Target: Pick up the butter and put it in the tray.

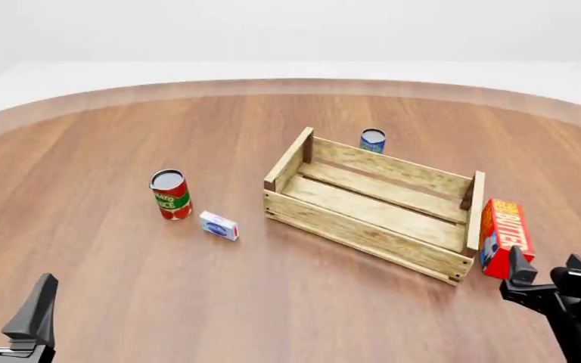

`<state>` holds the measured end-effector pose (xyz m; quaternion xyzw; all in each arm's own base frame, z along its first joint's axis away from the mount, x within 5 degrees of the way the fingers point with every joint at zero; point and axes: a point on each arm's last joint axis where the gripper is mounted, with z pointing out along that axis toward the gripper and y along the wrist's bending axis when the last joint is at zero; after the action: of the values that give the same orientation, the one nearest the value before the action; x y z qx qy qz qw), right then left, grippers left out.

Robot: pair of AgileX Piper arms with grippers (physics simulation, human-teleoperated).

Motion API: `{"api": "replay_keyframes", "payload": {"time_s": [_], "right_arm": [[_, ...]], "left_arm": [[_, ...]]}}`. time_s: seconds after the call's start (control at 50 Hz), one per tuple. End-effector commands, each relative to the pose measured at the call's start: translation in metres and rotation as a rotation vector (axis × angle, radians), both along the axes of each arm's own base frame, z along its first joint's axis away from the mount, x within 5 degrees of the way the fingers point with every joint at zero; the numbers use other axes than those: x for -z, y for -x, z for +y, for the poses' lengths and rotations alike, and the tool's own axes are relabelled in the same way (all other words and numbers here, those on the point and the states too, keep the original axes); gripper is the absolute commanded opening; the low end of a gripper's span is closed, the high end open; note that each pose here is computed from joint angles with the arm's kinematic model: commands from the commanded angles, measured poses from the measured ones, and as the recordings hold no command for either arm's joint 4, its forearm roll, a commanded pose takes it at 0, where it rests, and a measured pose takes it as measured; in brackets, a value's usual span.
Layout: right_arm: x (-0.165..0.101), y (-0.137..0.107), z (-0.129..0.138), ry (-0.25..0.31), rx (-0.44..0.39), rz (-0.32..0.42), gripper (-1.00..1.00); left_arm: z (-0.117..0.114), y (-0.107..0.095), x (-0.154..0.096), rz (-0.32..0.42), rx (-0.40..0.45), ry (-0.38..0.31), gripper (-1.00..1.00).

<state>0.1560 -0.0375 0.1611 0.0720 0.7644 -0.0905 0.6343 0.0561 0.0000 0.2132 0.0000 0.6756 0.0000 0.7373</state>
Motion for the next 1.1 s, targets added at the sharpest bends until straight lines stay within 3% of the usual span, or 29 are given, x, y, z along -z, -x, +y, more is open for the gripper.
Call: {"api": "replay_keyframes", "payload": {"time_s": [0.02,1.1], "right_arm": [[0.005,-0.003,-0.001,0.001,-0.001,0.004,1.0],[0.016,-0.022,-0.004,0.004,-0.005,0.019,1.0]], "left_arm": [[0.0,0.0,0.0,0.0,0.0,0.0,1.0],[0.0,0.0,0.0,0.0,0.0,0.0,1.0]]}}
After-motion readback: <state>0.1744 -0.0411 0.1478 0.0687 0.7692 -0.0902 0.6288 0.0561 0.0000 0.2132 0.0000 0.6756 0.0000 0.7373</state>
